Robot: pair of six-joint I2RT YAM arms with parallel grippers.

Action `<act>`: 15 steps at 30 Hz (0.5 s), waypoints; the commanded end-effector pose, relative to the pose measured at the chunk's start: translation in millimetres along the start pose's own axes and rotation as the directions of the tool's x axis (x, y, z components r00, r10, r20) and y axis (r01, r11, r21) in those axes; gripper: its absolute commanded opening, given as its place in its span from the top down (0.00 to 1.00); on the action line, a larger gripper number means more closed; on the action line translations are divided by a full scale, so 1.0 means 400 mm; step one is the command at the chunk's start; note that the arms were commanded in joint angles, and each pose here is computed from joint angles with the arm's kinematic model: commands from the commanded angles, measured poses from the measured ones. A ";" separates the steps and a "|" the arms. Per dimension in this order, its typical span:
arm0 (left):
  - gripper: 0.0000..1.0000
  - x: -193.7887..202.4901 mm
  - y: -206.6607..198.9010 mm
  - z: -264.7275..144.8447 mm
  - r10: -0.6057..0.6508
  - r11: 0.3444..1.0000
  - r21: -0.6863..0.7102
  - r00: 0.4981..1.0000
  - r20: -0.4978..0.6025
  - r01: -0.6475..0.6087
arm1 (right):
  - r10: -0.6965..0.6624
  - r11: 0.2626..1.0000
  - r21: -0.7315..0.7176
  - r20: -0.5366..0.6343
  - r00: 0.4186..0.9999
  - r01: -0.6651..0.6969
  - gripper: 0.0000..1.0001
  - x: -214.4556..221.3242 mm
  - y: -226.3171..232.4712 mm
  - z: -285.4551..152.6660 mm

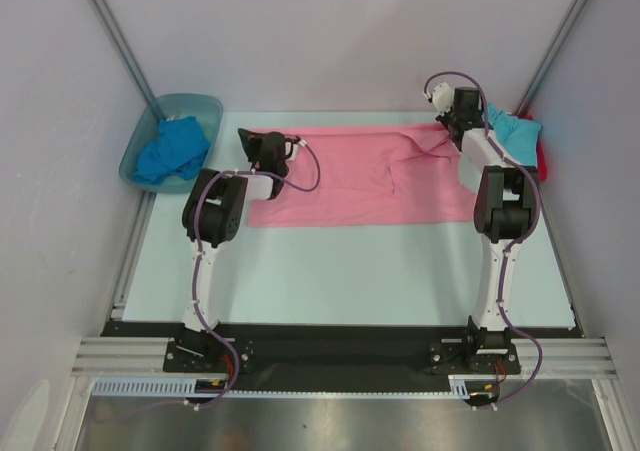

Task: Fold and stack the t-shirts
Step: Fold the tshirt

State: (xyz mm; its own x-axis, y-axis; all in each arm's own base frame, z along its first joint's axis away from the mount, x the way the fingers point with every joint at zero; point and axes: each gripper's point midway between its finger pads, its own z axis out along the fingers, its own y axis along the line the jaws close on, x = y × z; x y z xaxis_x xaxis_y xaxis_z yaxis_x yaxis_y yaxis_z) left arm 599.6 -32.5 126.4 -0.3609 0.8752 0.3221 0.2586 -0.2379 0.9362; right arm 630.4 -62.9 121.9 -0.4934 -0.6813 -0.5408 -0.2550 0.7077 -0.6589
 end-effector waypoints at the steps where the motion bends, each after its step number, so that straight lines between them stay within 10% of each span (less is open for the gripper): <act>1: 1.00 0.135 0.038 0.032 -0.053 0.998 -0.025 0.983 -0.177 0.049 | 0.022 0.983 0.180 -0.012 1.000 -0.020 1.00 -0.007 -0.152 -0.062; 15: 1.00 0.123 0.015 0.018 -0.056 0.990 0.128 0.997 -0.059 0.063 | -0.058 0.985 -0.163 -0.056 0.997 0.048 1.00 0.044 -0.045 -0.123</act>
State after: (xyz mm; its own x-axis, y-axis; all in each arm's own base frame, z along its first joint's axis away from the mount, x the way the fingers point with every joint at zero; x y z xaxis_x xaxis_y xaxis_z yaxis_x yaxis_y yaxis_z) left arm 597.7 -22.8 105.9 -0.3400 0.8778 0.3375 0.3538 -0.2131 0.9107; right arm 603.0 -52.3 108.3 -0.5068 -0.7066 -0.4939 -0.4056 0.7010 -0.5866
